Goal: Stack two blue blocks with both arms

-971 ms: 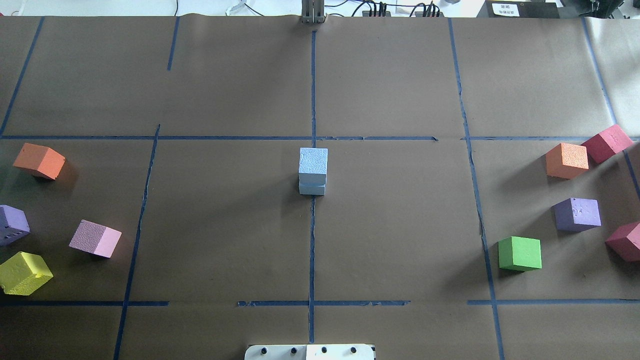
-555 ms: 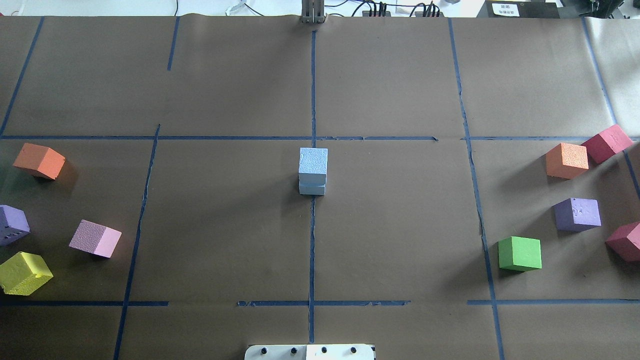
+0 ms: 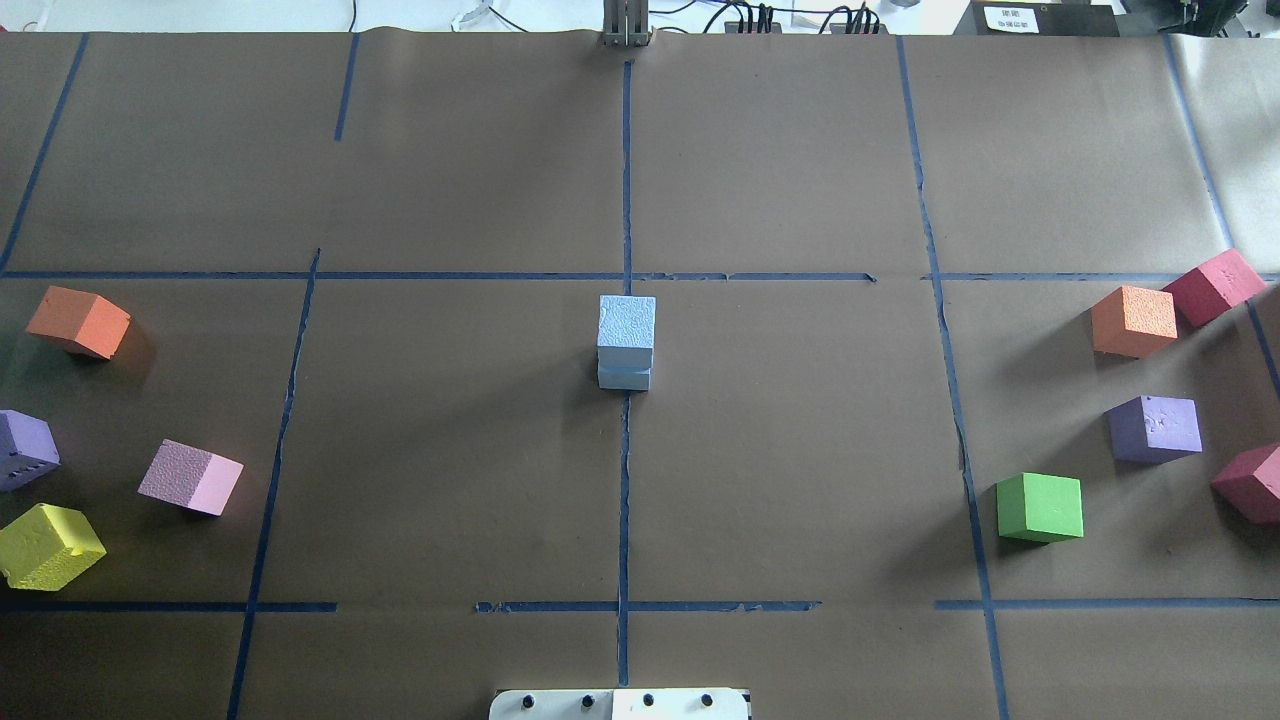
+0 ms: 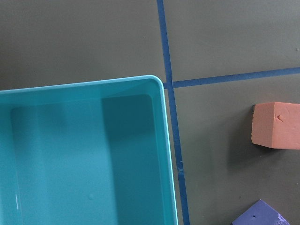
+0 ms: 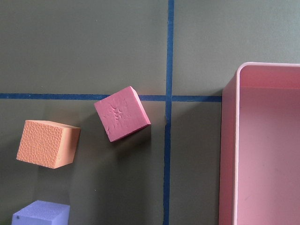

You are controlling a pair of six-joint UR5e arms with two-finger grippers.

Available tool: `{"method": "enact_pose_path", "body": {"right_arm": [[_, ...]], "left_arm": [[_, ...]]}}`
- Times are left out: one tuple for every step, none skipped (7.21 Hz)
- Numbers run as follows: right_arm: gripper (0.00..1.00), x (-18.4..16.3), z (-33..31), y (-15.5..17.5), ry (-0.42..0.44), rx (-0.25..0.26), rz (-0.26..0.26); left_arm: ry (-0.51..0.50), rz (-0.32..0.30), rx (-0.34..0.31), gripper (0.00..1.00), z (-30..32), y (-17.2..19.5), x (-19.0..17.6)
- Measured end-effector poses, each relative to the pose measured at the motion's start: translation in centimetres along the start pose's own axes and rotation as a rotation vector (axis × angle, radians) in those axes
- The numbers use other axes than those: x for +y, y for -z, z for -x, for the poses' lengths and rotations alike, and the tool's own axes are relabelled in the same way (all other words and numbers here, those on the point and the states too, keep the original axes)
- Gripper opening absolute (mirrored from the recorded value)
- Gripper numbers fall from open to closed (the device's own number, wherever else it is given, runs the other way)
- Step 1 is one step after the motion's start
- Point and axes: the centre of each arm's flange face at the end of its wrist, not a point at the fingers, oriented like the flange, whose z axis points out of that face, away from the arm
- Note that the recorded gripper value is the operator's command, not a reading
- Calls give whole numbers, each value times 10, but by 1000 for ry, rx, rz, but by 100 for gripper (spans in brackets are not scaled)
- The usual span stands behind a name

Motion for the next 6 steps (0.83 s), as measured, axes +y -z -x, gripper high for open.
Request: {"method": "enact_pose_path", "body": {"right_arm": [[100,1,-1,-1,-1,1,1],[100,1,-2,-1,-3,1,3],[100,2,-2,-2,-5,2,4],[100,2,-3,-2,-4,3,4],[100,2,-3,-2,-5,3,4],[100,2,-2,-2,-3,3,4]], "left_arm": [[1,0,0,100,0,0,0],[2,0,0,100,1,0,0],[3,-1,0,100,1,0,0],[3,-1,0,100,1,1,0],[5,-2,-1,100,2,1,1],[5,-3,-1,100,2,1,1]]}}
